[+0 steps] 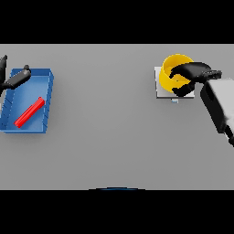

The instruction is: Pick up the red beaker and tilt it to pour out 1 green nut into yellow bowl. Pick up the yellow bowl and place it on the metallic measuring scale.

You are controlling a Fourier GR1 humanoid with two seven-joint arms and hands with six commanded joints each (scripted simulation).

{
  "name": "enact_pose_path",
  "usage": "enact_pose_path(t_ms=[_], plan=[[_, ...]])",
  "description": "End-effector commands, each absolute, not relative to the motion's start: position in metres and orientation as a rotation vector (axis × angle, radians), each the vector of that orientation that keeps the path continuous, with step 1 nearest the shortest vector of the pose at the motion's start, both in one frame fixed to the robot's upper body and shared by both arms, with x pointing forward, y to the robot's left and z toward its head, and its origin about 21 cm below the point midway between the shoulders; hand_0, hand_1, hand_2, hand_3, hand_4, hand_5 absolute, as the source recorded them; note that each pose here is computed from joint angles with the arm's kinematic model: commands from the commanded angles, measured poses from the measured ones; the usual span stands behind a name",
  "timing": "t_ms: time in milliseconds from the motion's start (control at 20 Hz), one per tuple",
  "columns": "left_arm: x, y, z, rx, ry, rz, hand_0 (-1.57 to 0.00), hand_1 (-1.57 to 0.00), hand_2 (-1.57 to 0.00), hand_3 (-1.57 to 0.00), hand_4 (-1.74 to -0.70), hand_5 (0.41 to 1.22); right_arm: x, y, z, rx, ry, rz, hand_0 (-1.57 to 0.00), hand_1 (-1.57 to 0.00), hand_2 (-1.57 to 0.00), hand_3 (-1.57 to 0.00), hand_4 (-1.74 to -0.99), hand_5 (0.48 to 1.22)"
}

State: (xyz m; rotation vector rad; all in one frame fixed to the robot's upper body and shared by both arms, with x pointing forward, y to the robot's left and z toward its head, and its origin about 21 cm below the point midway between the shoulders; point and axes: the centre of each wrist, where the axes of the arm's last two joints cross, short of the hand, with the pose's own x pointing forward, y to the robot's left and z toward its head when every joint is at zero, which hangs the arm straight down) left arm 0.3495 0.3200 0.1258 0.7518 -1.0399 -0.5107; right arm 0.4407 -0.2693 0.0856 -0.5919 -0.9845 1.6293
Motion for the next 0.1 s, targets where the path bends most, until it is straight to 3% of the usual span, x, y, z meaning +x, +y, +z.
enact_pose_path(t_ms=[0,50], plan=[[0.3498,0.3195,0.1270,0.751,-1.041,-0.508,0.00,0.00,0.00,0.00,-0.82,0.734,0.4401,-0.2702,0.0853,-0.591,-0.984,1.628,-0.07,-0.06,-0.14,-0.37,-1.316,0.735],[0.3496,0.3185,0.1263,0.751,-1.045,-0.513,0.00,0.00,0.00,0.00,-0.82,0.734,0.4412,-0.2696,0.0864,-0.594,-0.979,1.631,-0.05,-0.05,-0.12,-0.35,-1.308,0.733]])
